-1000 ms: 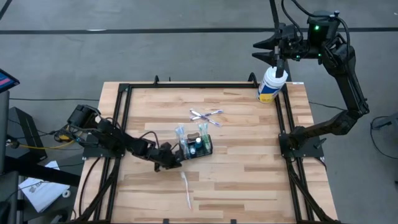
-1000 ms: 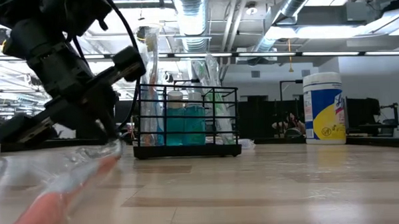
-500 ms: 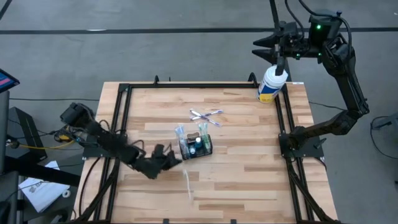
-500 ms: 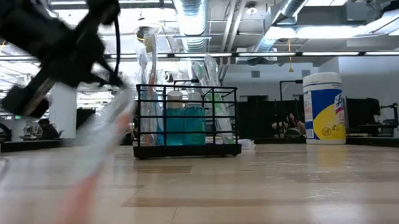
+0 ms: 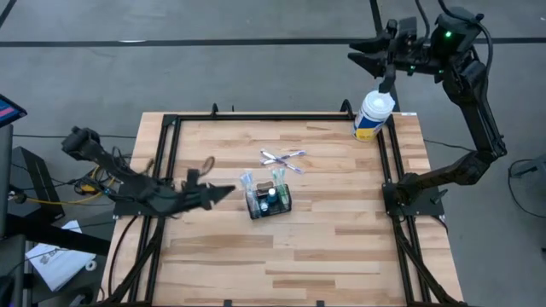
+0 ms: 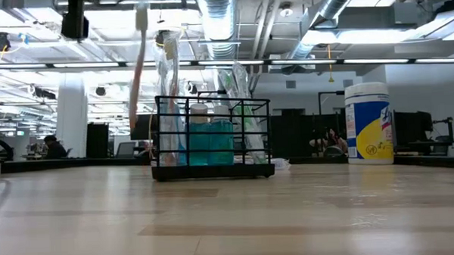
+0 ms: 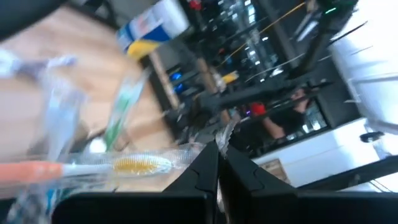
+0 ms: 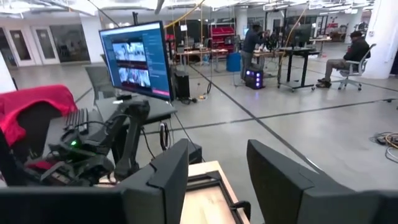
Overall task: Pick & Place toothbrushing station
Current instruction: Put the orange toothbrush into the mesh organizer
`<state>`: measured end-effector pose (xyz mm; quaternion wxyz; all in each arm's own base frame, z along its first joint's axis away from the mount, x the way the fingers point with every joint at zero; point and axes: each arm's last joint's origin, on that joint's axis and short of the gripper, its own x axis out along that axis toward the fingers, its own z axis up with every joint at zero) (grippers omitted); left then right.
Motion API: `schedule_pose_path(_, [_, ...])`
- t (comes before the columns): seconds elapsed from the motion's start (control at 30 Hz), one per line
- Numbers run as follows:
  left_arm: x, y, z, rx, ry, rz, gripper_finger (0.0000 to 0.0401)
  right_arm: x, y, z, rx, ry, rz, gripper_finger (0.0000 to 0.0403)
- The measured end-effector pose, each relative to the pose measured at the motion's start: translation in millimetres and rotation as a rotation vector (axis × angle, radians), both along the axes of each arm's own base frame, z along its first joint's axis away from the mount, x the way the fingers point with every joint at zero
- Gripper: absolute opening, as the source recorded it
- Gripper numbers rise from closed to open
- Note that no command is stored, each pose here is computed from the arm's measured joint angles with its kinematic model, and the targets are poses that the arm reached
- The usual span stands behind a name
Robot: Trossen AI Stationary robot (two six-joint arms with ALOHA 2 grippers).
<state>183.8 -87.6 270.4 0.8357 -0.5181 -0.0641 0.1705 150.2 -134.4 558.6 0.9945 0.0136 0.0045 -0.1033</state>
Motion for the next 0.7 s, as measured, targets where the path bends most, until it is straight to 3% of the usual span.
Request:
schedule_pose_path(0.37, [-25.7, 16.2, 30.9, 0.19, -0.058, 0.008, 0.0, 1.2, 1.3, 4.6, 0.043, -0.051, 0.007, 0.0138])
schedule_pose_path(0.7, [-15.1, 17.6, 36.4, 0.25, -0.115, -0.013, 0.0, 9.3, 7.4, 4.0, 0.071, -0.055, 0.01, 0.0134])
